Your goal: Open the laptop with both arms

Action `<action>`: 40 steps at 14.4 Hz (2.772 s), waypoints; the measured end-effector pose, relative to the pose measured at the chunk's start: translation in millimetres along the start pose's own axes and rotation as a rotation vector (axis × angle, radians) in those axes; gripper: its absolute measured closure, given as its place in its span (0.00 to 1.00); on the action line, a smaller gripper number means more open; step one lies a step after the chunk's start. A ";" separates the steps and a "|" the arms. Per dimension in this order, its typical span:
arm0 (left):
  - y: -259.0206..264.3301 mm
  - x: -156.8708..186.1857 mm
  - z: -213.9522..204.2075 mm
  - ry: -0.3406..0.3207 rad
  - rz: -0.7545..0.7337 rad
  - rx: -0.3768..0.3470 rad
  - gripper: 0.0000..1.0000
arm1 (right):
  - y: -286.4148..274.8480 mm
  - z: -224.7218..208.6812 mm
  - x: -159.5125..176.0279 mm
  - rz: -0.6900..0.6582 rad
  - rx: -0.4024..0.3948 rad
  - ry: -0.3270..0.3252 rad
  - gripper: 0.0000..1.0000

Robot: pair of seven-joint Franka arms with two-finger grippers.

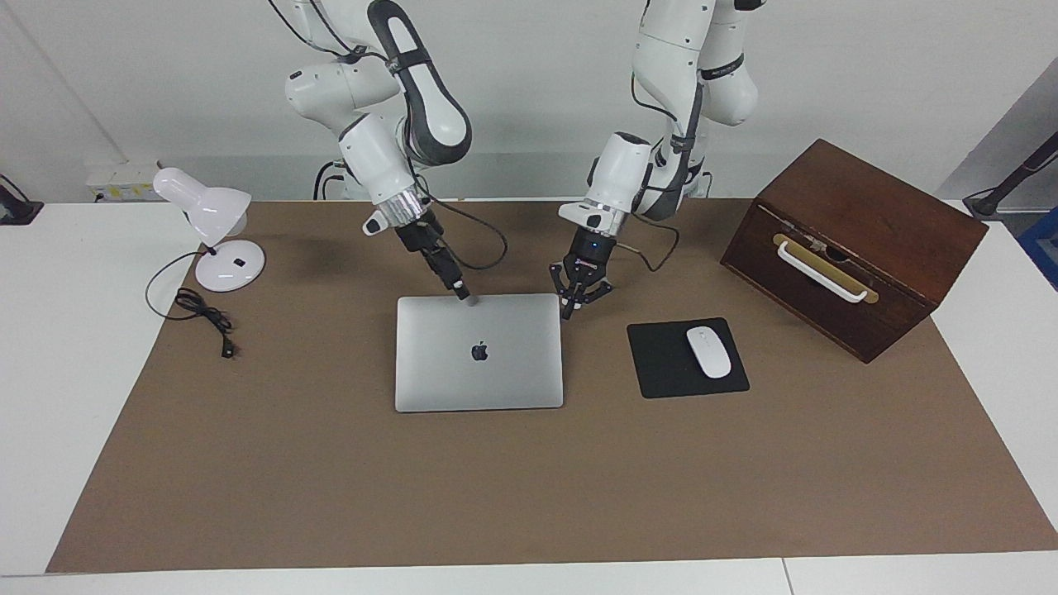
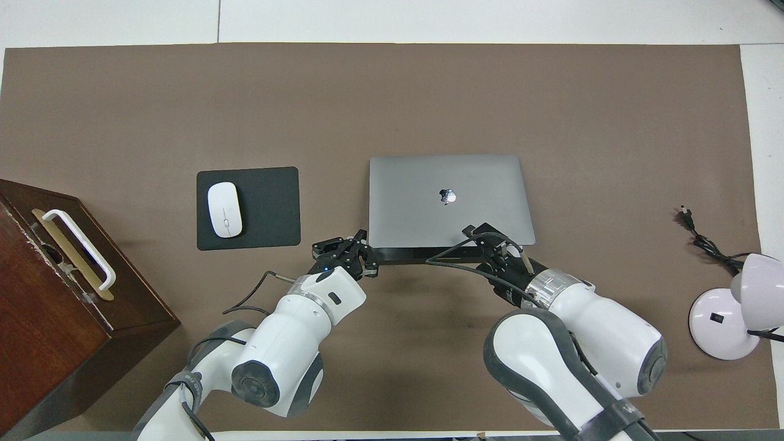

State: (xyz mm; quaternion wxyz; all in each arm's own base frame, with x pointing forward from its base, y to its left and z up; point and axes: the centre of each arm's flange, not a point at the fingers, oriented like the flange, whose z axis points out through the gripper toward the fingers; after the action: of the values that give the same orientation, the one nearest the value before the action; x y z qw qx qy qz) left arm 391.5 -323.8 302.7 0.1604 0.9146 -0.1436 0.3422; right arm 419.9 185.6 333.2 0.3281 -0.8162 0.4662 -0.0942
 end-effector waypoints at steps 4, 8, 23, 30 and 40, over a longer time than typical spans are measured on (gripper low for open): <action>14.2 -8.5 0.9 -0.013 0.023 -0.018 0.99 | -2.4 6.1 0.9 -0.005 -0.004 0.001 0.00; 15.5 -13.7 6.8 -0.024 0.030 -0.014 0.99 | -0.8 13.4 5.1 -0.012 -0.015 0.026 0.00; 14.1 -14.5 41.2 -0.036 0.034 0.014 0.99 | -3.2 14.5 5.2 -0.014 -0.012 0.027 0.00; 14.1 -14.6 41.3 -0.036 0.034 0.014 0.99 | -20.4 13.6 3.5 -0.022 0.021 0.051 0.00; 14.1 -14.6 41.4 -0.035 0.034 0.014 0.99 | -68.3 21.8 7.6 -0.044 0.097 0.063 0.00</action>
State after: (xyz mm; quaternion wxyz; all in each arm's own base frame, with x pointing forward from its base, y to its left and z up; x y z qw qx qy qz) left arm 399.7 -350.6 266.1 0.1456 0.9191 -0.1596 0.3297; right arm 481.9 213.0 357.9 0.3502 -0.8060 0.4532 -0.1493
